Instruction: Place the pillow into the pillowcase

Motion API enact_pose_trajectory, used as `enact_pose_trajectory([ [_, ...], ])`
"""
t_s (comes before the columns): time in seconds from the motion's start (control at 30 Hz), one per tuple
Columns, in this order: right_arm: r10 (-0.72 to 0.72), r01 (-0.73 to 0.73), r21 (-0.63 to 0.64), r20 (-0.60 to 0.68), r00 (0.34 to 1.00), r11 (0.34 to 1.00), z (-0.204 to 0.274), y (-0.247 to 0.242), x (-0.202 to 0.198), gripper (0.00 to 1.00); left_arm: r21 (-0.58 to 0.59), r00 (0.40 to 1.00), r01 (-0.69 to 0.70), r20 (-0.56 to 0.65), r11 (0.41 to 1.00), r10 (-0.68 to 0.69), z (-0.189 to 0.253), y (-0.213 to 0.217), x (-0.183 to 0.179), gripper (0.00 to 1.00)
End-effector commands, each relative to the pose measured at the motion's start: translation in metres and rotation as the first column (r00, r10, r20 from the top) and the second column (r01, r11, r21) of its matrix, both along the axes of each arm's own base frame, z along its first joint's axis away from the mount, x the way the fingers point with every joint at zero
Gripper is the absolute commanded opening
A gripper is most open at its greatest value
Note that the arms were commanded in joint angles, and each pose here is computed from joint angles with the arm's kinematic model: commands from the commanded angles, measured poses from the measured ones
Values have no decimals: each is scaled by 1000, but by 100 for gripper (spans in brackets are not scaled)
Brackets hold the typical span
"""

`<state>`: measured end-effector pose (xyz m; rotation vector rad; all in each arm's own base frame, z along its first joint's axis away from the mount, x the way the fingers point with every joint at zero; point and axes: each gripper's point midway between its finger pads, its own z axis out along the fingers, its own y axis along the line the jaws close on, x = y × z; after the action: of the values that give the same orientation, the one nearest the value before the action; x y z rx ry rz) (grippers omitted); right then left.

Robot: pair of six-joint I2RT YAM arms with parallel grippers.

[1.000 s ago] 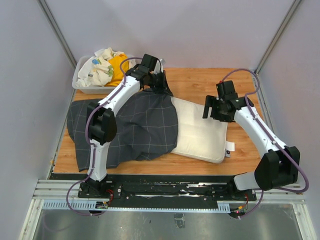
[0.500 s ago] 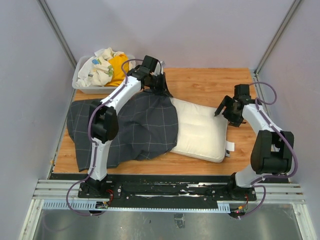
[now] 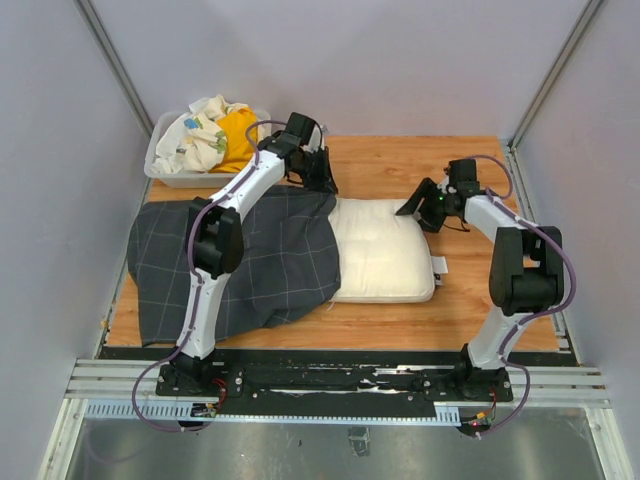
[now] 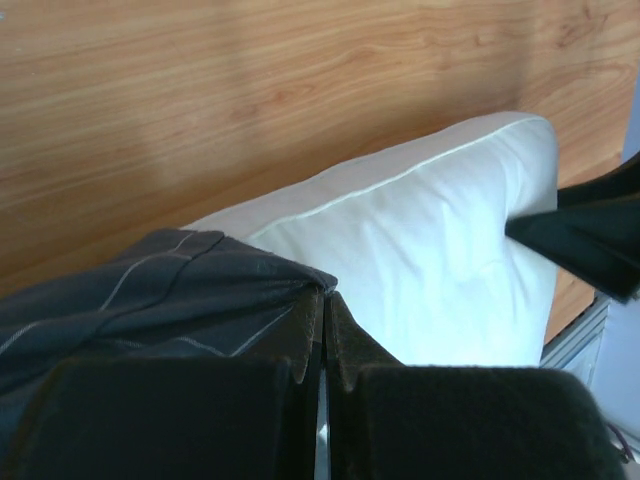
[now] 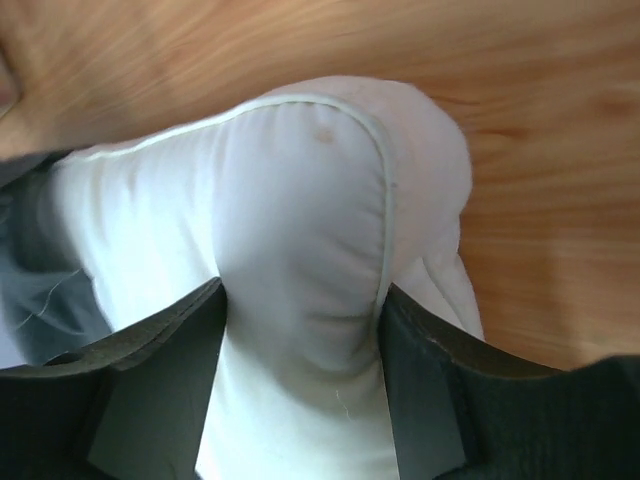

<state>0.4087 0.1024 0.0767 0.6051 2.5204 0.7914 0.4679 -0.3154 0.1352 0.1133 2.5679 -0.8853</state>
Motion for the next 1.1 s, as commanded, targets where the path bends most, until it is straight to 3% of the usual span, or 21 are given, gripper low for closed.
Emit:
enact_pose_trajectory([
  [0.0, 217, -236, 169, 122, 968, 957, 47, 79, -1, 59, -115, 998, 57, 17, 992, -56, 28, -25, -1, 0],
  [0.27, 325, -372, 183, 243, 914, 910, 104, 127, -3, 61, -195, 997, 73, 38, 978, -67, 54, -39, -5, 0],
  [0.5, 335, -373, 182, 208, 919, 910, 93, 133, -1, 60, -206, 995, 101, 26, 973, -98, 47, -54, -14, 0],
  [0.67, 326, -350, 139, 170, 930, 926, 75, 119, -9, 44, -149, 997, 73, 15, 986, -72, 29, -36, -12, 0],
  [0.77, 325, -346, 127, 159, 932, 930, 69, 112, -16, 28, -121, 999, 50, 5, 991, -50, 17, -28, -8, 0],
  [0.93, 299, -316, 105, 148, 943, 943, 67, 92, -29, 9, -122, 996, 81, -14, 989, -84, 10, -39, -17, 0],
  [1.0, 274, -289, 95, 145, 951, 953, 66, 79, -32, 8, -123, 994, 109, 6, 986, -109, 15, -50, -24, 0],
  [1.07, 256, -268, 85, 131, 958, 960, 63, 67, -35, 15, -122, 994, 108, 12, 987, -107, 19, -52, -25, 0],
])
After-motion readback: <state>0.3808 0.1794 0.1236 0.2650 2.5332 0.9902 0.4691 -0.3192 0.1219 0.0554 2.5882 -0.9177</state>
